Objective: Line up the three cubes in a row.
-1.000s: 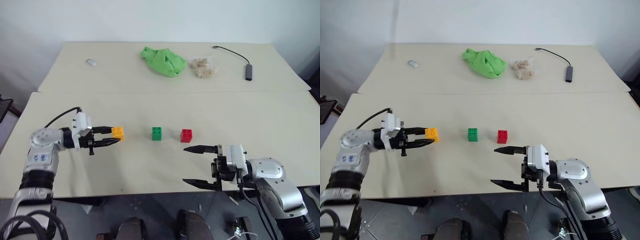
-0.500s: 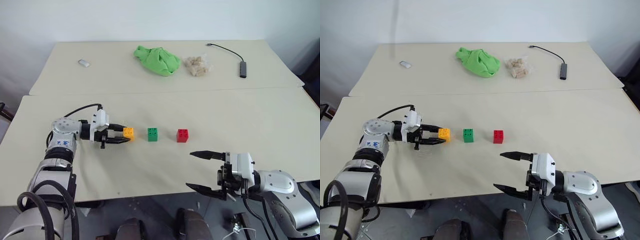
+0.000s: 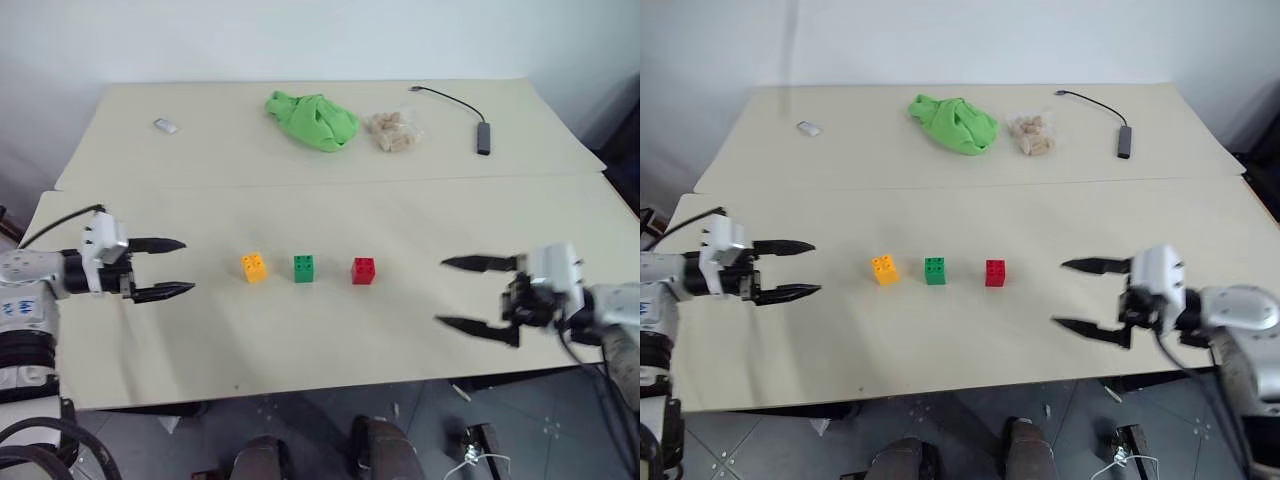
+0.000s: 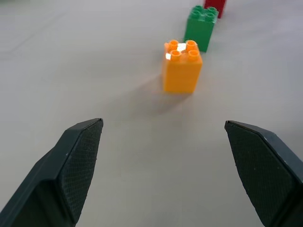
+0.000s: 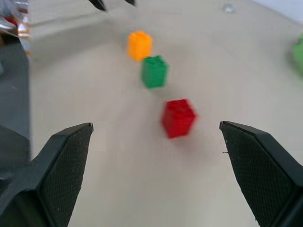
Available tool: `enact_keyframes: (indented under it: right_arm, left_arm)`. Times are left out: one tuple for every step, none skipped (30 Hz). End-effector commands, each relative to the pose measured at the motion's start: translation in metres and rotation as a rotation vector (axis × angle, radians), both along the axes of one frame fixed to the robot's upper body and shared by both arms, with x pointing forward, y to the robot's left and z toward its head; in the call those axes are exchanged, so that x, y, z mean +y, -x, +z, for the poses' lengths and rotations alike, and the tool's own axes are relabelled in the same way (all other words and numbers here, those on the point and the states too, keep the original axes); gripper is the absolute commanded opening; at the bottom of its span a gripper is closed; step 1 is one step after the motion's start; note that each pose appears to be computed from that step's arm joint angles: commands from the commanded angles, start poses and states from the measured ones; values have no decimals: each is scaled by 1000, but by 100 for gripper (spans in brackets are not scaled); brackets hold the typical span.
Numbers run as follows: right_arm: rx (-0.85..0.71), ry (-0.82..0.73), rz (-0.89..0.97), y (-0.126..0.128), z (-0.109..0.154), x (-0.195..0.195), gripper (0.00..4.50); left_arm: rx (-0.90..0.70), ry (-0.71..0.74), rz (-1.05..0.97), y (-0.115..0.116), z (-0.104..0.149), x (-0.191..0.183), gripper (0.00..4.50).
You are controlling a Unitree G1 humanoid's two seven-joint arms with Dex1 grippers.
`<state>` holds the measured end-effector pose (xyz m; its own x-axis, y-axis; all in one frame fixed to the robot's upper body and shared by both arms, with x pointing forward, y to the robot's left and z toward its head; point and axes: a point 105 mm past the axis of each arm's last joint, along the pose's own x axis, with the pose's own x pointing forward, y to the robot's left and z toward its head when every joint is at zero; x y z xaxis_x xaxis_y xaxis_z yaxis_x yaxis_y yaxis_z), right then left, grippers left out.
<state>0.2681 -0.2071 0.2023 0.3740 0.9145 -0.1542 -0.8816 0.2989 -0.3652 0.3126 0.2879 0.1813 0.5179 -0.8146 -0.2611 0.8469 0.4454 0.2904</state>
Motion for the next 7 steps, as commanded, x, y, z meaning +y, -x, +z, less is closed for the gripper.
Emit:
enact_keyframes:
  right_arm:
    - [-30,20,29,-3,8,-7,450]
    - [-39,26,36,-6,10,-7,450]
    - [-47,33,46,-9,11,-6,450]
    - [-59,35,54,-13,13,-5,450]
    - [-71,34,59,-15,16,-4,450]
    - [-75,32,61,-17,16,-2,450]
    - [-79,30,62,-18,16,-1,450]
  left_arm:
    - [-69,18,4,3,21,-3,440]
    - [-80,7,6,3,21,-4,440]
    - [-104,21,16,1,25,-6,440]
    - [-120,59,54,-5,31,-6,440]
    - [-130,82,74,-8,34,-6,440]
    - [-134,89,80,-8,35,-5,440]
    - [-135,68,82,-8,34,-4,440]
